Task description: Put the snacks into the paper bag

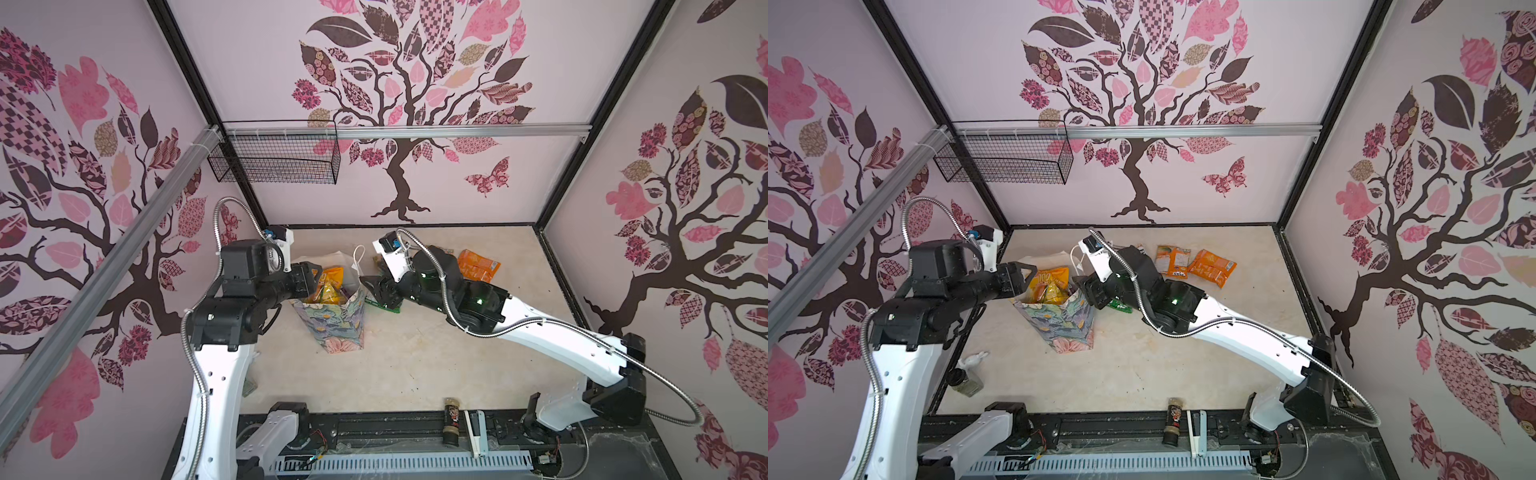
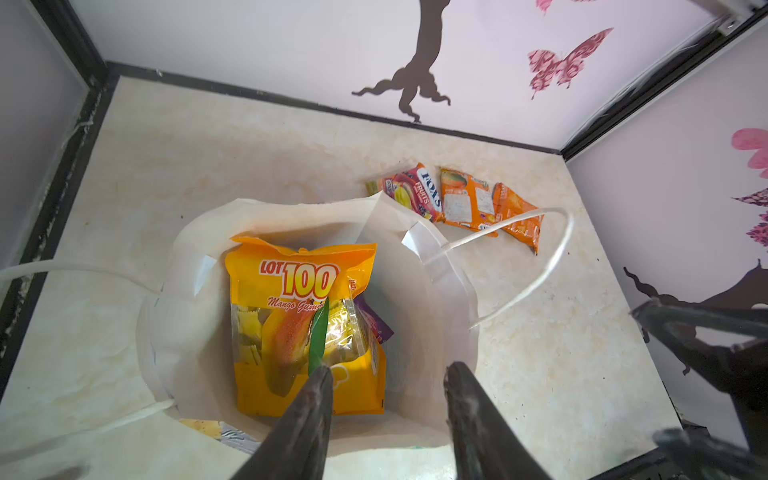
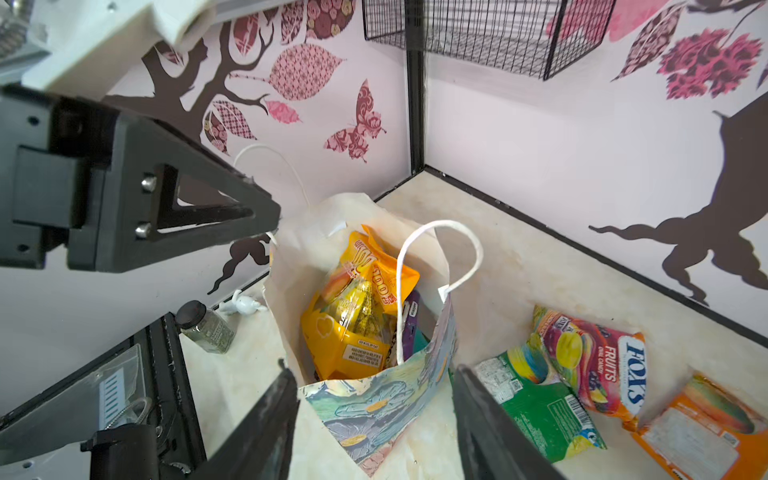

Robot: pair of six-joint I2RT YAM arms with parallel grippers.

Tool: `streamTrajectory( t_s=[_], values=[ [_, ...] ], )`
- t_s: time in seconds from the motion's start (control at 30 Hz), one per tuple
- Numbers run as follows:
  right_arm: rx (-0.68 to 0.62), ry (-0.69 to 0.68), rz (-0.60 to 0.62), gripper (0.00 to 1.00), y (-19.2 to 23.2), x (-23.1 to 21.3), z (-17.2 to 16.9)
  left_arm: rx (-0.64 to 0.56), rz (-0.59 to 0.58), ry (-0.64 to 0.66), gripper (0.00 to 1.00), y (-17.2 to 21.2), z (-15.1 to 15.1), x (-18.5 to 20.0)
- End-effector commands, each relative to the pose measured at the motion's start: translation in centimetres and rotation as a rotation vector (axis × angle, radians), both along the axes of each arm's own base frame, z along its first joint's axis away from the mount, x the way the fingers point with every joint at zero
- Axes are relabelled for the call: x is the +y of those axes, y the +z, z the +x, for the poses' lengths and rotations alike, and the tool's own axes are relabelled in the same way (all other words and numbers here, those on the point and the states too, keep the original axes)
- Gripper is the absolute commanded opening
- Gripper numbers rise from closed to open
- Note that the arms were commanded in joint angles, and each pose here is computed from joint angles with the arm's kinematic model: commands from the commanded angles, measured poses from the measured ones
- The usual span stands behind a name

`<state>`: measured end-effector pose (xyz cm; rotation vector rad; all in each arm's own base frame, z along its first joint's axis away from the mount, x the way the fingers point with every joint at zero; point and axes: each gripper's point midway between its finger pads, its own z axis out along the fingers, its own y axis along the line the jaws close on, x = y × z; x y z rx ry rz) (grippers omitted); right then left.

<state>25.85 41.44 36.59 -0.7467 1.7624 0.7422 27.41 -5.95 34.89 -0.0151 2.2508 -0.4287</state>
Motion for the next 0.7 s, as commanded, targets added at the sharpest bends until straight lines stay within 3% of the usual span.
streamTrajectory(
  t_s=[0.0,0.13,0.27,0.47,0.67],
  values=[
    [-0.015,-0.005,0.033,0.60,-0.1,1.8,1.0,0.087,0.079,0.013,0.47,-1.6,-0.6,0.9],
    [-0.015,-0.044,-0.001,0.58,-1.8,3.0,3.0,0.085,0.065,0.002,0.48,-1.9,-0.1,0.6],
    [0.011,-0.060,-0.001,0.45,-2.9,3.7,4.6,0.110,0.073,0.003,0.49,-2.8,0.7,0.6],
    [0.007,-0.046,0.047,0.01,-2.0,3.5,4.6,0.162,0.109,0.012,0.48,-4.0,1.6,0.7],
    [-0.014,-0.046,0.091,0.00,-0.9,2.4,4.0,0.213,0.186,-0.015,0.40,-6.0,2.4,-1.1]
  ],
)
